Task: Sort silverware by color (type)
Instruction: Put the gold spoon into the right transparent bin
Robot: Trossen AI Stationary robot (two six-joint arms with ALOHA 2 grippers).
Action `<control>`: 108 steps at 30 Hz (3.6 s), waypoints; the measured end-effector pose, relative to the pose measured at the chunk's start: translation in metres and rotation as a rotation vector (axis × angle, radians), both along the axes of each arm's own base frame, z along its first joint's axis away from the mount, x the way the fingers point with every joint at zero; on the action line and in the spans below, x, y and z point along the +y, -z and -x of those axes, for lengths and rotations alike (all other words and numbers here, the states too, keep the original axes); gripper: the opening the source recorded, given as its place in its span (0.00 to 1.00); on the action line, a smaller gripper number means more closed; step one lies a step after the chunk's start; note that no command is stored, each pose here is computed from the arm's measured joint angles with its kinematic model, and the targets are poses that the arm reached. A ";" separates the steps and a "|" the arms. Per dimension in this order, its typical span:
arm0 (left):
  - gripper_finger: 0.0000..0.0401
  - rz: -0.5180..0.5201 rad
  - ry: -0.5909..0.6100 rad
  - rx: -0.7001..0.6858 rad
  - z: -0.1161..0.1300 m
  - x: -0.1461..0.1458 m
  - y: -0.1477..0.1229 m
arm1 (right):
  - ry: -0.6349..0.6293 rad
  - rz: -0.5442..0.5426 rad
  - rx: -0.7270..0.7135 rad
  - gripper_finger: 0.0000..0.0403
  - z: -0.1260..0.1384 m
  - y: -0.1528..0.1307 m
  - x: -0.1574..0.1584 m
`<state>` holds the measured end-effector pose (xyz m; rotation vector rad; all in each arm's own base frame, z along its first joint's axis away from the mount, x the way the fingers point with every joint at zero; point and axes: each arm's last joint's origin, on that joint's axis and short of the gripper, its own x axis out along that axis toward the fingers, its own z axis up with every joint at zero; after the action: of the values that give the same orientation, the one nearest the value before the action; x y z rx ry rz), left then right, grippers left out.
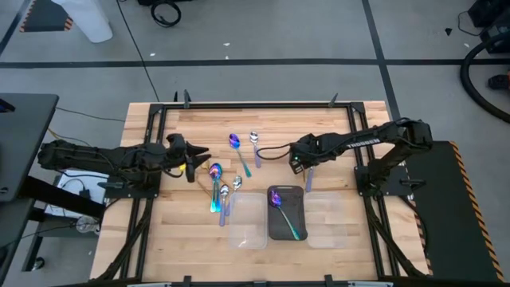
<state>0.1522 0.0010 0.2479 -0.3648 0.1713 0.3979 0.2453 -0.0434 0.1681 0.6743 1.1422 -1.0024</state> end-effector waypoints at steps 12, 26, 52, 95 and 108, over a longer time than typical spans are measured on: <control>0.35 0.005 -0.109 0.095 -0.018 -0.008 0.019 | -0.010 -0.011 -0.052 0.30 -0.001 0.004 -0.015; 0.35 0.065 -0.080 0.124 -0.031 -0.018 0.031 | -0.021 -0.043 0.016 0.29 -0.010 0.031 -0.013; 0.35 0.222 0.052 0.169 -0.039 -0.082 0.063 | -0.105 -0.083 -0.057 0.03 -0.011 0.020 -0.009; 0.35 0.231 0.049 0.067 -0.036 -0.097 0.057 | -0.200 -0.254 -0.414 0.03 0.071 -0.052 0.185; 0.35 0.197 0.063 0.015 -0.041 -0.095 0.050 | -0.112 -0.256 -0.128 0.04 0.057 -0.002 0.196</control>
<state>0.1935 -0.0943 0.1977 -0.5496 0.2369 0.3224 0.1887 0.1527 0.1705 0.8557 1.1921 -0.7142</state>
